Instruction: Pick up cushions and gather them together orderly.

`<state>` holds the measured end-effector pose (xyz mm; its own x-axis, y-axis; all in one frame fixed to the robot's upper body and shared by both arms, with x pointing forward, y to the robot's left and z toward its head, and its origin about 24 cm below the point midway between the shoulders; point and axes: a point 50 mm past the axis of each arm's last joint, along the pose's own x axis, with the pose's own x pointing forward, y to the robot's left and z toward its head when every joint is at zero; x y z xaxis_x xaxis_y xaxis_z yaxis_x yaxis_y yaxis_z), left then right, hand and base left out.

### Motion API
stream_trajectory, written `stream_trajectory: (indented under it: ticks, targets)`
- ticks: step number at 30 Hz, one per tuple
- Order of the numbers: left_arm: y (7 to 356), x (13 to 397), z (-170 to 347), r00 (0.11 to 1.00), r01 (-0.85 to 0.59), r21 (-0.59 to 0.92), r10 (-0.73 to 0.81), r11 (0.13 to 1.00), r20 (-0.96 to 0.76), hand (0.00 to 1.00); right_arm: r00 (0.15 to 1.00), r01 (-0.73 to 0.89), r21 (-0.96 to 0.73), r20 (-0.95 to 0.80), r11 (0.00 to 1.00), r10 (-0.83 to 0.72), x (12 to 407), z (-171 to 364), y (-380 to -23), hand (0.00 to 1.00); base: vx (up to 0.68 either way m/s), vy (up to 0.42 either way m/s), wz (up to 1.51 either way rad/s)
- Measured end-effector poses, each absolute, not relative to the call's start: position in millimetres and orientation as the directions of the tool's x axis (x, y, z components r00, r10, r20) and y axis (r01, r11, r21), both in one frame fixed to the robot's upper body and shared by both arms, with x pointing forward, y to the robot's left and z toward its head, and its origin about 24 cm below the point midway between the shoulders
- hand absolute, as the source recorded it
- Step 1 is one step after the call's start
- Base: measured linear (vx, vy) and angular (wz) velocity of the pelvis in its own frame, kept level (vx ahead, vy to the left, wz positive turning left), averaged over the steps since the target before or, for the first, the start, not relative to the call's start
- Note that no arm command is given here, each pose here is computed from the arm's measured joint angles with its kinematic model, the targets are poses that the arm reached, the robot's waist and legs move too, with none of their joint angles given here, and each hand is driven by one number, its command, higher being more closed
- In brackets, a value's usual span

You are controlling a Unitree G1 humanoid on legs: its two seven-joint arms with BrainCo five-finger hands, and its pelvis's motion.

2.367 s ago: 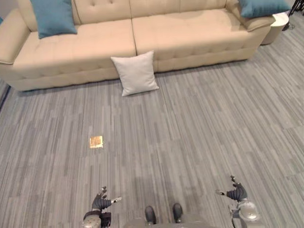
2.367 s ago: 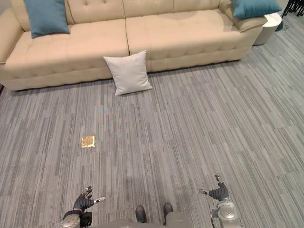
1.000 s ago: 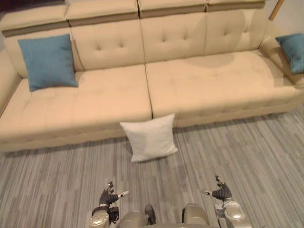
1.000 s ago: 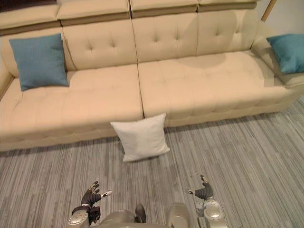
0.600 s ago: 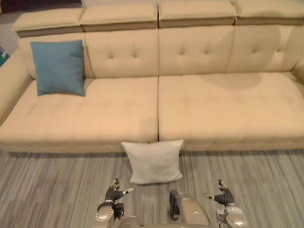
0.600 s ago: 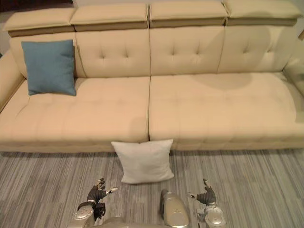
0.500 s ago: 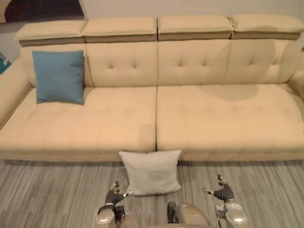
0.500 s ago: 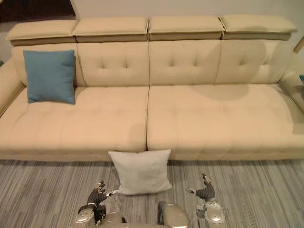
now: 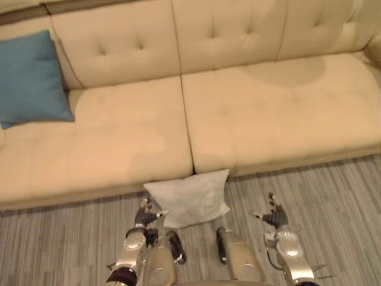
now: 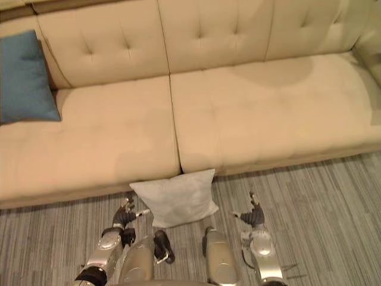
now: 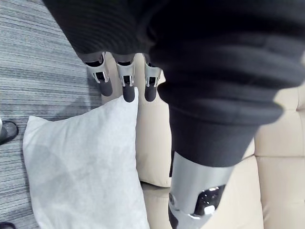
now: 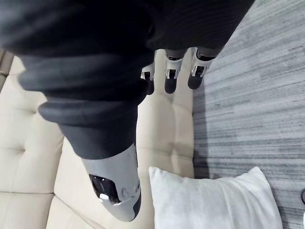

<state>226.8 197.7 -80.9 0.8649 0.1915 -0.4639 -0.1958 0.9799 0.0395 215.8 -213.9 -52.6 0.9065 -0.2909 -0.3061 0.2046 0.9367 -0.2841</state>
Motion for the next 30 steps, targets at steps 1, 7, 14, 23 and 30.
stream_trajectory:
  ticks: [1,7,14,23,30]
  targets:
    - [199,234,-75,0.875,-0.200,0.037,0.195,0.979,-0.443,0.00,0.912,0.208,-0.284,-0.288,0.936,-0.290,221,-49,-214,0.00,-0.14,0.022,0.07]
    - [229,279,-31,0.891,-0.381,-0.059,0.349,0.923,-0.289,0.00,0.928,0.300,-0.238,-0.150,0.924,-0.340,279,-9,-218,0.00,-0.19,0.028,0.10]
    - [248,334,43,0.883,-0.468,-0.263,0.459,0.844,-0.098,0.00,0.932,0.362,-0.136,0.055,0.922,-0.358,348,70,-216,0.00,-0.13,-0.022,0.09]
    - [221,389,166,0.904,-0.275,-0.327,0.359,0.904,0.232,0.00,0.890,0.338,0.054,0.306,0.940,-0.338,399,195,-196,0.00,-0.07,-0.021,0.04]
    - [174,400,219,0.891,-0.157,-0.293,0.263,0.943,0.370,1.00,0.853,0.266,0.137,0.428,0.954,-0.299,406,256,-157,1.00,-0.03,0.026,-0.05]
